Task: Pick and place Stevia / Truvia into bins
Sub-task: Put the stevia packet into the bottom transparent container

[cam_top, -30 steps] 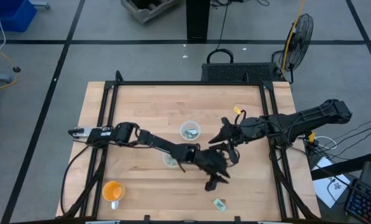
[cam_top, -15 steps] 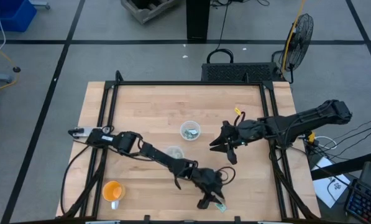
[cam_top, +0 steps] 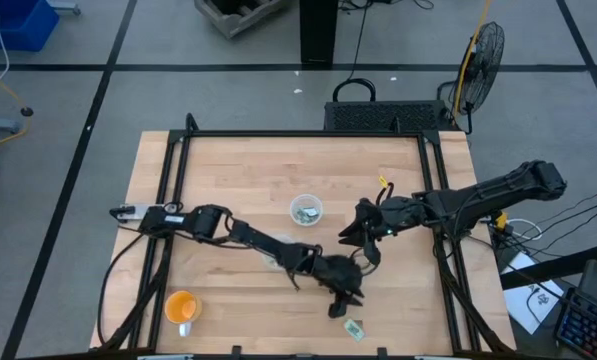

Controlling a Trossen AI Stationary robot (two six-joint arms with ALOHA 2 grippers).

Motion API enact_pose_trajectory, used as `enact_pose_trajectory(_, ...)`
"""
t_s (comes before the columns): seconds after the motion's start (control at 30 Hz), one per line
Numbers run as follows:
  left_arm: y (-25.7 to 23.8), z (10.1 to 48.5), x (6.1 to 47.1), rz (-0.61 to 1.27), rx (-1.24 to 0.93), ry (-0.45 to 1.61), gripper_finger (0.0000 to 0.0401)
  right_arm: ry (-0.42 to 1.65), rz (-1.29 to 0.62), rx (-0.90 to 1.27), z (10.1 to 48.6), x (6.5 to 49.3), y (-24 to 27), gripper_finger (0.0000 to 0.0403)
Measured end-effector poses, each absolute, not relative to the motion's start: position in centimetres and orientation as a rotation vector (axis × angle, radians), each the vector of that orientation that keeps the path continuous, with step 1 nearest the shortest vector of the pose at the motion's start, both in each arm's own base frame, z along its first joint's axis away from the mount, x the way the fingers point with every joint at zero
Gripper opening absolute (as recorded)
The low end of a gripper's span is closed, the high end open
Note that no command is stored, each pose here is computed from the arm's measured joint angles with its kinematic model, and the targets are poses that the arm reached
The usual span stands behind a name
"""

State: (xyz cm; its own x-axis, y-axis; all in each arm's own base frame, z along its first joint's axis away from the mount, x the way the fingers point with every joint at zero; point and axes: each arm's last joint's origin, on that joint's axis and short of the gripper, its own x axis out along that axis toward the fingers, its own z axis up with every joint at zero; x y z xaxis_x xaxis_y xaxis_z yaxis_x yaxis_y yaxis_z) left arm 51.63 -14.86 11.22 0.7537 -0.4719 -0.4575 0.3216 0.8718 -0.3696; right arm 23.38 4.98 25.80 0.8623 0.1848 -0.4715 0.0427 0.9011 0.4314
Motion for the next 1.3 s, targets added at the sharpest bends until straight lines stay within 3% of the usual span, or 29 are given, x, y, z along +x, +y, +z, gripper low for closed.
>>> enact_pose_trajectory(0.23,-16.5,11.2,51.2,-0.466,-0.191,0.555,0.0129,0.438,0.130,0.452,26.3,23.6,5.6,0.0089)
enact_pose_trajectory(0.53,-19.3,10.8,49.9,-0.483,-0.240,0.628,0.0129,0.453,0.179,0.467,26.3,23.2,7.1,0.0089)
enact_pose_trajectory(0.73,-21.5,10.6,48.9,-0.434,-0.121,0.619,0.0129,0.454,0.198,0.462,26.3,23.1,7.5,0.0089)
enact_pose_trajectory(1.0,-19.9,10.2,49.3,-0.340,-0.163,0.668,0.0129,0.403,0.076,0.450,26.4,23.2,7.2,0.0089)
enact_pose_trajectory(1.3,-21.4,10.2,48.6,-0.387,-0.129,0.672,0.0129,0.405,0.060,0.524,26.4,23.2,7.2,0.0089)
